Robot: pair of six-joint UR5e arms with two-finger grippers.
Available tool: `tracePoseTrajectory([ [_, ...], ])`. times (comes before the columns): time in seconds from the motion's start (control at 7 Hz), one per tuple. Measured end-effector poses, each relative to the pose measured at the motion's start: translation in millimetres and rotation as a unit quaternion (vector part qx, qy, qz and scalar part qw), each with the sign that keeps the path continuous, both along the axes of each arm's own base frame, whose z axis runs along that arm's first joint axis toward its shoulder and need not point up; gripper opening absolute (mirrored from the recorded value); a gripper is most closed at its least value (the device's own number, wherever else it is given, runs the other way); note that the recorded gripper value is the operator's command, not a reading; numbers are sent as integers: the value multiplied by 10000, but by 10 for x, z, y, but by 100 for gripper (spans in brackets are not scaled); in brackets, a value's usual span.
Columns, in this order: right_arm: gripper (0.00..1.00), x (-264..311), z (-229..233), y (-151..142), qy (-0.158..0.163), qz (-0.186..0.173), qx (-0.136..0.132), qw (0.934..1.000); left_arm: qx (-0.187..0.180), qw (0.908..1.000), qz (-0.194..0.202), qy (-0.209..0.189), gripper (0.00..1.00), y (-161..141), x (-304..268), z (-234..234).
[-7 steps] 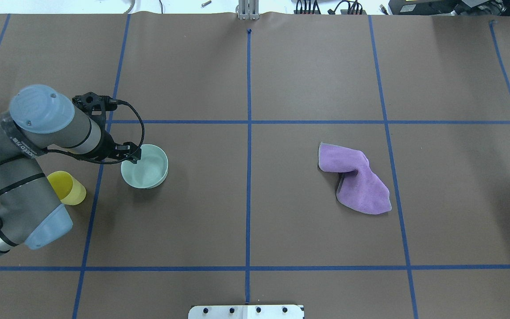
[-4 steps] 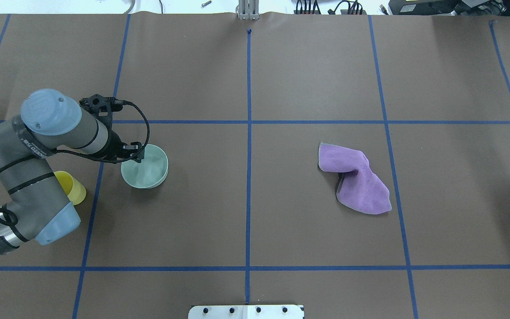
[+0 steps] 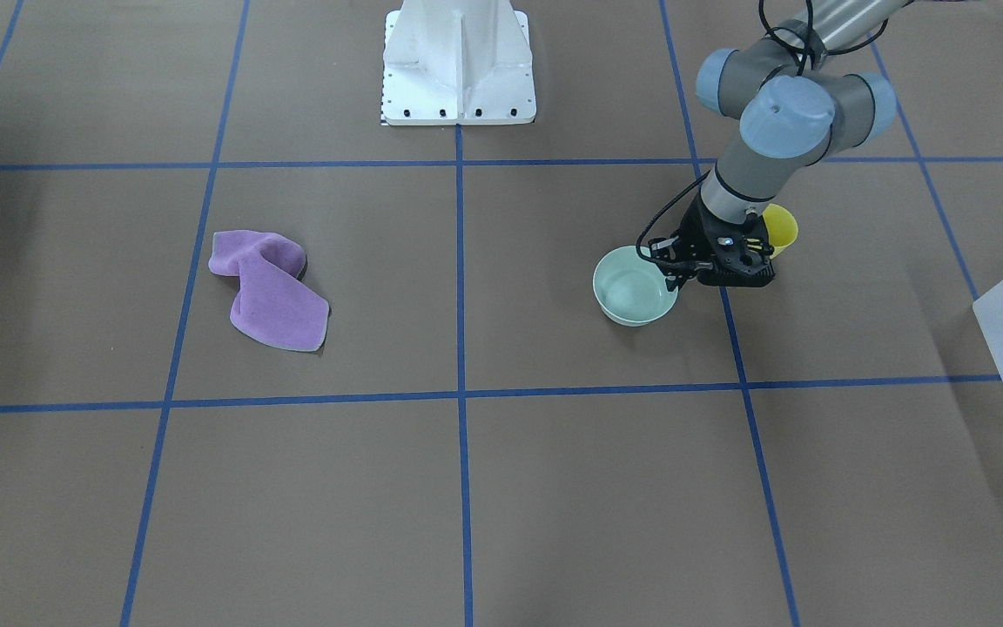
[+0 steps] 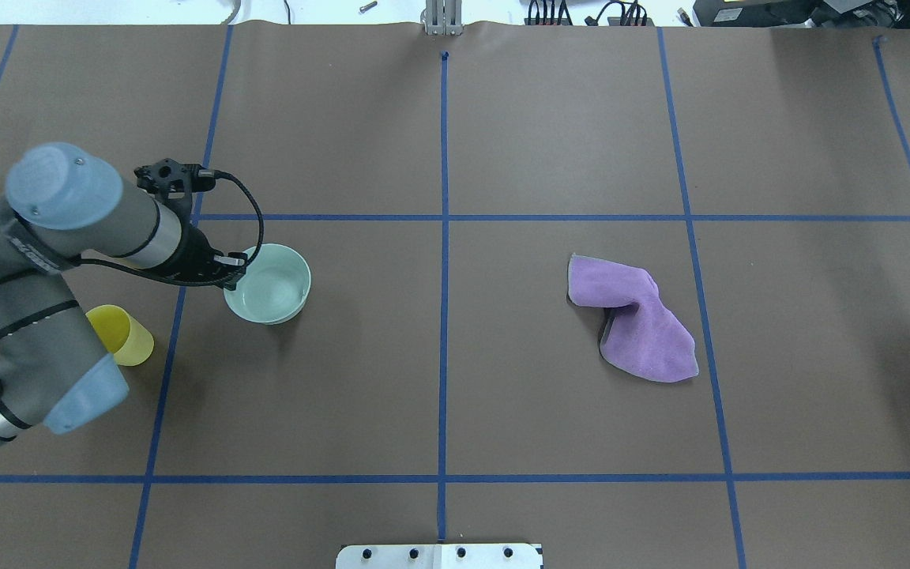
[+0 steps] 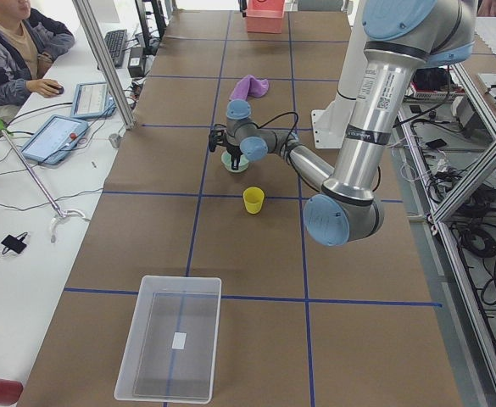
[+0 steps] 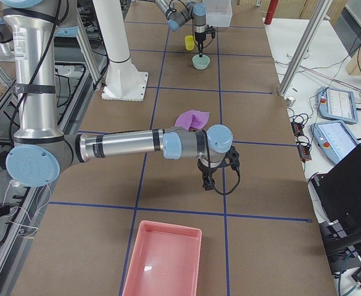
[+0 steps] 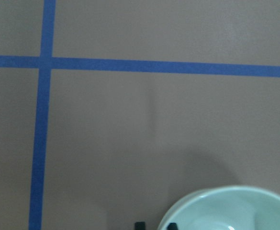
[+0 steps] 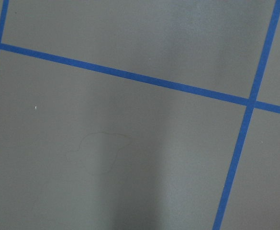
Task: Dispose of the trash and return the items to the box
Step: 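Carry the green bowl into the clear box while the right arm approaches, then lower the right gripper onto the purple cloth and pinch it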
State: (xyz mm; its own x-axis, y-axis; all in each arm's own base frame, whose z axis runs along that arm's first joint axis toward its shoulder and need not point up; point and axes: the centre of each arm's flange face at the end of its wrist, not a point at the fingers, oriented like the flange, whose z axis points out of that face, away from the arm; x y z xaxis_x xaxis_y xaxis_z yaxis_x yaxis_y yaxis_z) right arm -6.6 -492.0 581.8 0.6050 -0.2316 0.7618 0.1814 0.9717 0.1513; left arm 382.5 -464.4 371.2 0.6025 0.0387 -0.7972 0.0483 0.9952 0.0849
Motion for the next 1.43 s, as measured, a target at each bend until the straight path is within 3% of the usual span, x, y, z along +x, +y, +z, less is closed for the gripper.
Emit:
tracePoseTrajectory([
  [0.29, 100, -115, -335, -1, -38, 95, 71, 9999, 185, 9993, 209, 255, 0, -338, -1067, 168],
  [0.43, 100, -363, -712, 24, -88, 230, -37, 9997, 344, 9988, 253, 237, 0, -610, -1665, 443],
  [0.71, 100, -1102, -1594, 58, -269, 376, -296, 9985, 916, 9940, 582, -116, 0, -1145, -2818, 1456],
  [1.0, 100, -1869, -2254, 72, -275, 384, -366, 9982, 1152, 9893, 819, -375, 0, -1602, -3776, 2421],
  [1.14, 100, -2237, -2467, 125, -187, 369, -313, 9987, 1197, 9875, 921, -458, 0, -1745, -4176, 2814],
  [1.43, 99, -2760, -2589, 308, -6, 195, -189, 9996, 1150, 9865, 1052, -511, 0, -1740, -4507, 3353],
])
